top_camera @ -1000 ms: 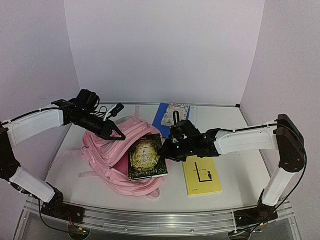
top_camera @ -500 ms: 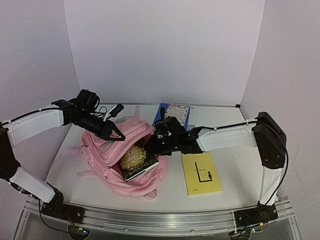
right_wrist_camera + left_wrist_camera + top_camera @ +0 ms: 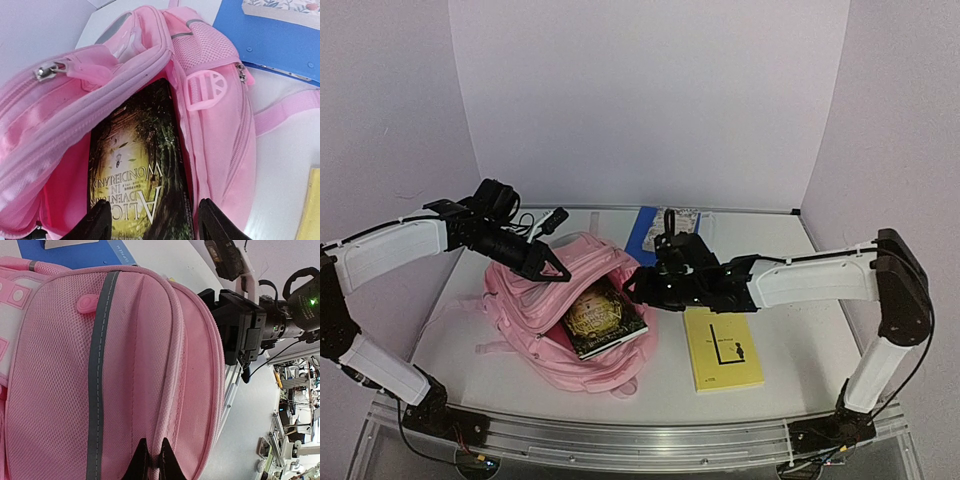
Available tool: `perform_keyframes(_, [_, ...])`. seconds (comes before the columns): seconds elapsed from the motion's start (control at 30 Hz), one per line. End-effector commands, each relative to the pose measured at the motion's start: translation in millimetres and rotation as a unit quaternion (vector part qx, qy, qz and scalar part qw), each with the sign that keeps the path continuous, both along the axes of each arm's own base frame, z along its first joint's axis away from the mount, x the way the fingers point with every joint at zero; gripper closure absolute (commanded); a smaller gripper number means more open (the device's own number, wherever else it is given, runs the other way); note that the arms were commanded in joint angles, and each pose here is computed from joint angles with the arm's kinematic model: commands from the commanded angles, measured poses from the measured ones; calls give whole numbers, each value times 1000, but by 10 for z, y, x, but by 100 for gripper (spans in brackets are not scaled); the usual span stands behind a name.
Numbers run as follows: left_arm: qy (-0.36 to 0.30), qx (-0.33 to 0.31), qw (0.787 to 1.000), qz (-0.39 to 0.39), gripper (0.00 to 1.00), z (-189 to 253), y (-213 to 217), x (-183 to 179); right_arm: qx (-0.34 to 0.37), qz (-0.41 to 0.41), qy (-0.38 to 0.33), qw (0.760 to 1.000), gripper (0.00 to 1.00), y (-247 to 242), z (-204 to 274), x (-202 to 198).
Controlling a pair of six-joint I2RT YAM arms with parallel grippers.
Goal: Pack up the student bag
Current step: Place the book in the student bag.
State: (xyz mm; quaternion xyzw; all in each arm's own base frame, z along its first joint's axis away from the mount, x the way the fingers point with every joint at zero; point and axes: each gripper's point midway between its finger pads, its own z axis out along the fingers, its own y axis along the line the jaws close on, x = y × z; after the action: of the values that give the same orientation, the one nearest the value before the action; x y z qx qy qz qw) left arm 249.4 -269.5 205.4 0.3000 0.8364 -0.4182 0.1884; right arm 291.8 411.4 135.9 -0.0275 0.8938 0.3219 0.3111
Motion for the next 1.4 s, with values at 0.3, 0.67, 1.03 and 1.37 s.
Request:
perform_keyframes(0.3, [-87,-68,994,-21,100,565,-142,100,34,7,137,990,53,-60,-247,-706])
perform_keyframes(0.67, [-90,-68,993,-20,100,579,-134,93,16,-8,142,990,57,-56,-376,-738])
perform_keyframes(1.03, [-88,-68,994,-20,100,572,-136,96,10,-16,113,993,63,120,-338,-552])
perform_keyframes(1.37, [-86,-69,994,-22,100,562,-141,92,16,-11,75,997,70,360,-167,-376])
